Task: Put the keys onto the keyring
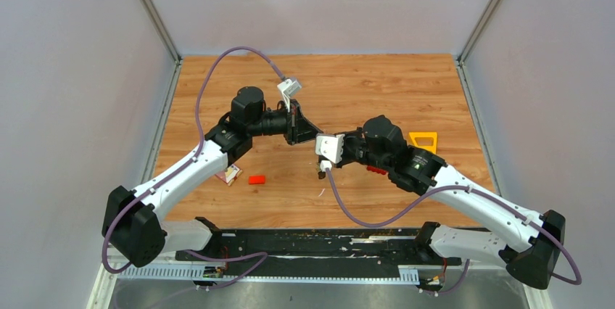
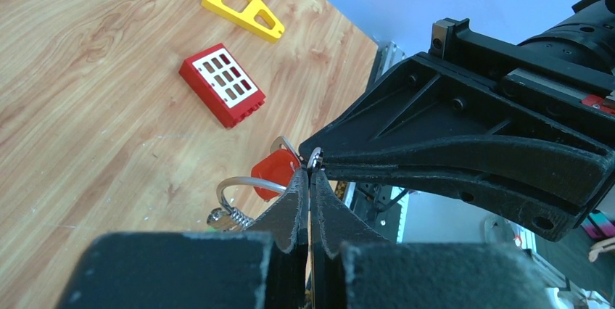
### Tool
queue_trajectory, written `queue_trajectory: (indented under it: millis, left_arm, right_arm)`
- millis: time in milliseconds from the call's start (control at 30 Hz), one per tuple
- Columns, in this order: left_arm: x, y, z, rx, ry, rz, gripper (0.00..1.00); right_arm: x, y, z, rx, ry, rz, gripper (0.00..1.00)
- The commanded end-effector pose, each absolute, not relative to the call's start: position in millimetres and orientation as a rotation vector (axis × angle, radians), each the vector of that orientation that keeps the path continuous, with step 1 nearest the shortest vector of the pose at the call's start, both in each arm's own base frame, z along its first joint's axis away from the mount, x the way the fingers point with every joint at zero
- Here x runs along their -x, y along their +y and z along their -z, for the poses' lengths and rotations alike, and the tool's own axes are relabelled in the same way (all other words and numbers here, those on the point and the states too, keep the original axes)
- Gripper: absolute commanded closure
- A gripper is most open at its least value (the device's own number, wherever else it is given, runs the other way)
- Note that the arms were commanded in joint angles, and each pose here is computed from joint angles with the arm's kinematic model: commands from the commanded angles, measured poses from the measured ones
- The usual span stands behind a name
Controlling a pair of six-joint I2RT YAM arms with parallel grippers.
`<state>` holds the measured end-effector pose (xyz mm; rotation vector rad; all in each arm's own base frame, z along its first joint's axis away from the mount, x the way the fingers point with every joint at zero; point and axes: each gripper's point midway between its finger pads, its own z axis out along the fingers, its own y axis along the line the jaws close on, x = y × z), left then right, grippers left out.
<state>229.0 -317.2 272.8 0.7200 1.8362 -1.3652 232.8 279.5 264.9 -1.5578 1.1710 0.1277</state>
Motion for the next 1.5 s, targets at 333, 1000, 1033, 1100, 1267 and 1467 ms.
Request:
queue_trajectory:
  millis: [333, 1000, 1033, 1100, 1267, 1467]
  left_arm:
    - [-224, -318, -292, -0.746, 1.75, 1.375, 1.0]
    - [-222, -316, -295, -0.753, 1.737, 1.358, 1.0]
    - [-222, -316, -294, -0.753, 1.739, 1.356, 1.0]
    - [-224, -316, -292, -0.748, 1.745, 1.353, 1.0]
    - [-225, -316, -290, -0.745, 1.751, 1.349, 1.0]
    - [-225, -316, -289, -0.743, 1.752, 1.35, 1.0]
  right_arm:
    - [-233, 282, -298, 1.478, 1.122, -0.128, 1.0]
    - [-225, 280, -288, 1.553, 1.092, -0.134, 1.0]
    - [-225, 279, -289, 1.549, 1.092, -0.135, 1.0]
    - [-224, 279, -291, 1.542, 1.092, -0.141, 1.0]
    - [-223, 279, -294, 1.537, 1.09, -0.15, 1.0]
    - [-222, 280, -296, 1.53, 1.091, -0.158, 1.0]
